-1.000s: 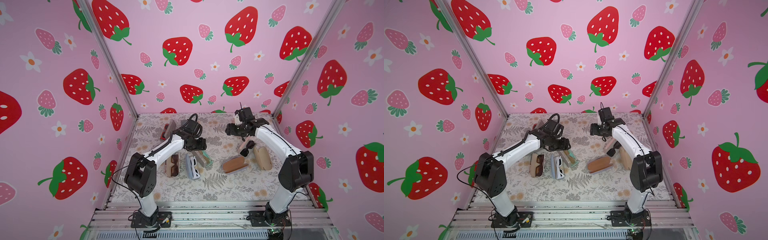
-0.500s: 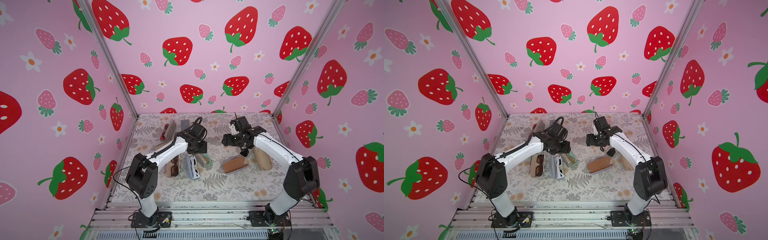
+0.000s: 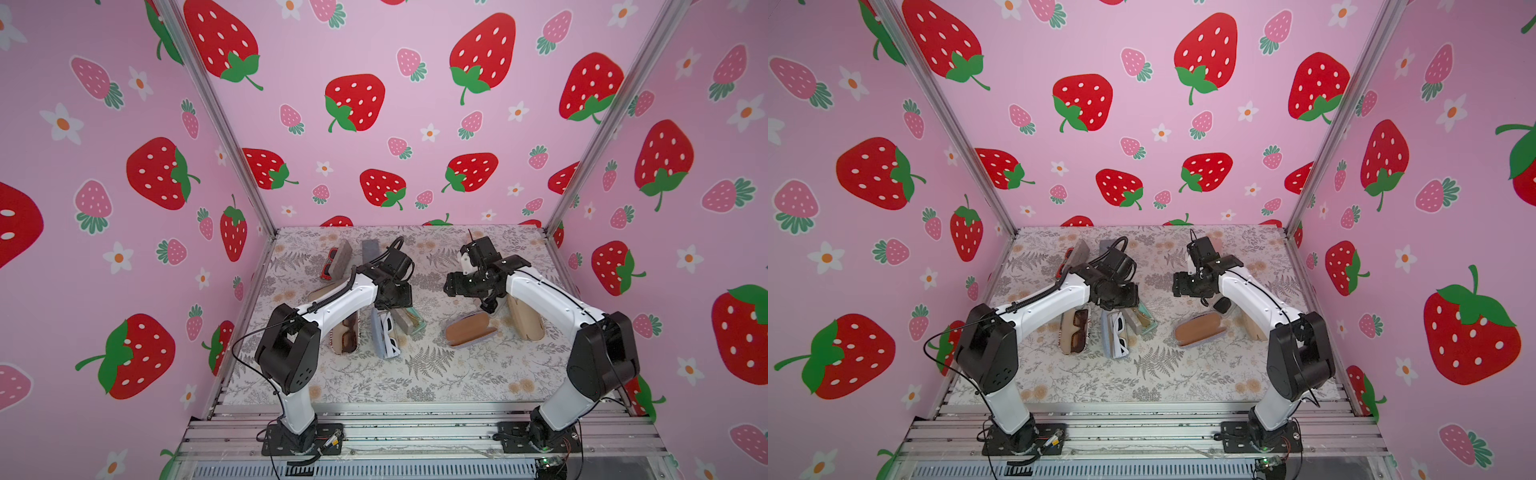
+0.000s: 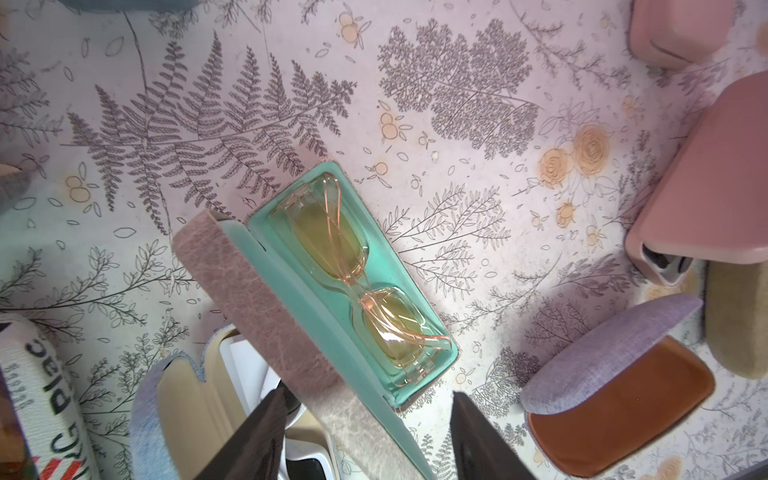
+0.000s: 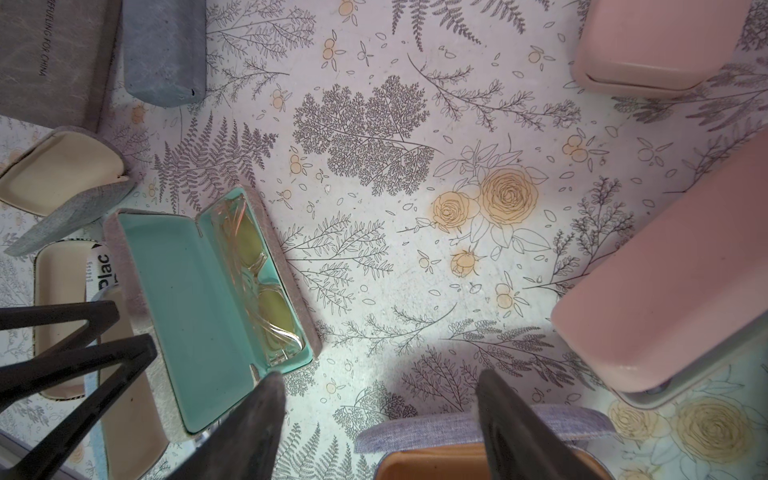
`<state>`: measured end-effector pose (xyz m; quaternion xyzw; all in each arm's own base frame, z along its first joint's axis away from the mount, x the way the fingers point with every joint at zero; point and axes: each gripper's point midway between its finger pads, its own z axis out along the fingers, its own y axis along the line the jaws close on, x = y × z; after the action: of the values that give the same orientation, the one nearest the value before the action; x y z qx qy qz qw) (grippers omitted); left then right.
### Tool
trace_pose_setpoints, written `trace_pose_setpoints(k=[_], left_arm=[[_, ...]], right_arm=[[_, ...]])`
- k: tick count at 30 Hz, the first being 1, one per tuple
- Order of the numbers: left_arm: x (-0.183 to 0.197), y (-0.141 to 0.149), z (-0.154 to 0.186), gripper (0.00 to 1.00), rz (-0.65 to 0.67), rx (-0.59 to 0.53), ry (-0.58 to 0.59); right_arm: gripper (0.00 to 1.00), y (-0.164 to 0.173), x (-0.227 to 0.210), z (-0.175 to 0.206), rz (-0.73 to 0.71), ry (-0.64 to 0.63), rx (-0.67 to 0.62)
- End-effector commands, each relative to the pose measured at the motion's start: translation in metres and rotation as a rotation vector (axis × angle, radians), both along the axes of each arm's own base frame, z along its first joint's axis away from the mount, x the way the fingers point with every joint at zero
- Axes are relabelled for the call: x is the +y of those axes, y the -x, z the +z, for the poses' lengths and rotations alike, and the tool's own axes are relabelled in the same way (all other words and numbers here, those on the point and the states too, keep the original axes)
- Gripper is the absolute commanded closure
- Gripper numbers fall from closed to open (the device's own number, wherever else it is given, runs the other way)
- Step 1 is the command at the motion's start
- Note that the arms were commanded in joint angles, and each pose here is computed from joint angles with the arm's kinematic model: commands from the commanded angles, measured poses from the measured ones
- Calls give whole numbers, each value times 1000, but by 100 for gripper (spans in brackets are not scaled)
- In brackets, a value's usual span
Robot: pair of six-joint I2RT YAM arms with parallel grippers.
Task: Close the glasses case
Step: Move the glasses case to the center of the board.
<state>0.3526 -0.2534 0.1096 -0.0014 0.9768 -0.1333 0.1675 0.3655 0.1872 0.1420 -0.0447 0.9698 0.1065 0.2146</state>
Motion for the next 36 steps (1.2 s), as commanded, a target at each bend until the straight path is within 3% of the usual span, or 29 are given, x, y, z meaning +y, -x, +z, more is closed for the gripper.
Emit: trace_pose_setpoints(k=[1, 5, 24, 36], left_arm=[[7, 2, -12, 37, 40, 19, -36], [8, 2, -17, 38, 46, 24, -45], [-7, -10, -33, 58, 21, 60, -39], [-25, -38, -26, 63, -16, 40, -40]], right_arm=[[26, 8, 2, 1, 8, -15, 15], [25, 8, 3, -4, 10, -11, 28], [25, 1, 5, -20, 11, 9, 52], [25, -6, 8, -27, 14, 23, 59]])
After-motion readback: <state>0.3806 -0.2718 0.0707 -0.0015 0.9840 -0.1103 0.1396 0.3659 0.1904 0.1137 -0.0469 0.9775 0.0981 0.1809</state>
